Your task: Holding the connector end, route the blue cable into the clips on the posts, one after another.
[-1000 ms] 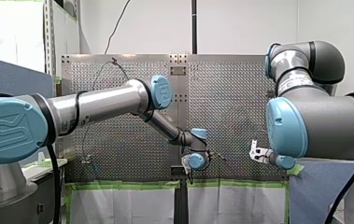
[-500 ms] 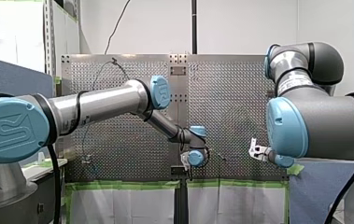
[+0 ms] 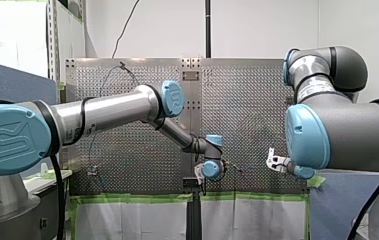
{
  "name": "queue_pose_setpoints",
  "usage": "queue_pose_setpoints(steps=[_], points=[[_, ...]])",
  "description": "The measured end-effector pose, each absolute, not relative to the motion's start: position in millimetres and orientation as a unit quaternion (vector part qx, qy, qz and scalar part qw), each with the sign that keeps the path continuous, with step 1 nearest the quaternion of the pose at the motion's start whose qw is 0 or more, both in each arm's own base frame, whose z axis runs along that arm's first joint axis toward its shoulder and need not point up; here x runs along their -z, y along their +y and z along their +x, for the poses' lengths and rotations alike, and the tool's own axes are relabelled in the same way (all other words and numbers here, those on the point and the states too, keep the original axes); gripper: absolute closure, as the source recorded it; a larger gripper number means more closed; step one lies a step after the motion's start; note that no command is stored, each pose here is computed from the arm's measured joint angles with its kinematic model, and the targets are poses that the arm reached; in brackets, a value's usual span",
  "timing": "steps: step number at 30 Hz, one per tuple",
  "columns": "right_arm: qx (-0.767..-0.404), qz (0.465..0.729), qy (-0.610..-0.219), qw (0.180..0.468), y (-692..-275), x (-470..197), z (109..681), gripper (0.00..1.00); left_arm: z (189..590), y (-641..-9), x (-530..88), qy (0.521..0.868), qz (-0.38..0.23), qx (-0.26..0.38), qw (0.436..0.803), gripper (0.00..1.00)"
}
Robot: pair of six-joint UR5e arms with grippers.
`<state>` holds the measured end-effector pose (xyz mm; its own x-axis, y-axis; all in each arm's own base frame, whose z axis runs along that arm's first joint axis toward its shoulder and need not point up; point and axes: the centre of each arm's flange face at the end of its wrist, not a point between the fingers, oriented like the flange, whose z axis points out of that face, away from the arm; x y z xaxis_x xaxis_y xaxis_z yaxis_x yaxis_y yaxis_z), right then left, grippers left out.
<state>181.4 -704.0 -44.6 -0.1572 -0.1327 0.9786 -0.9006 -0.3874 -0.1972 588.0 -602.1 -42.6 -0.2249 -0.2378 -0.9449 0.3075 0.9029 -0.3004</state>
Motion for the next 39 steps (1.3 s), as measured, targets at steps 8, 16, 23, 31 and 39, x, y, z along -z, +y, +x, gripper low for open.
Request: queue_pose_setpoints(steps=[8,16,23,31,39], points=[[-0.607,0.569,-0.459,0.313,-703.0,47.1,179.7,1.0,575.7,-601.3,48.2,0.773,0.061,0.181,0.605,0.06],[-0.605,0.57,-0.461,0.311,-702.1,49.4,179.2,1.0,559.0,-607.4,51.8,0.788,0.09,0.163,0.587,0.0],[-0.605,0.569,-0.464,0.308,-701.3,51.5,179.0,1.0,539.5,-618.5,45.8,0.791,0.11,0.18,0.575,0.0],[-0.603,0.57,-0.468,0.304,-700.0,54.8,178.3,1.0,524.2,-631.4,12.6,0.771,0.116,0.218,0.587,0.0],[-0.598,0.574,-0.473,0.3,-697.1,61.2,177.6,1.0,511.2,-632.1,-7.0,0.755,0.11,0.224,0.607,0.0]])
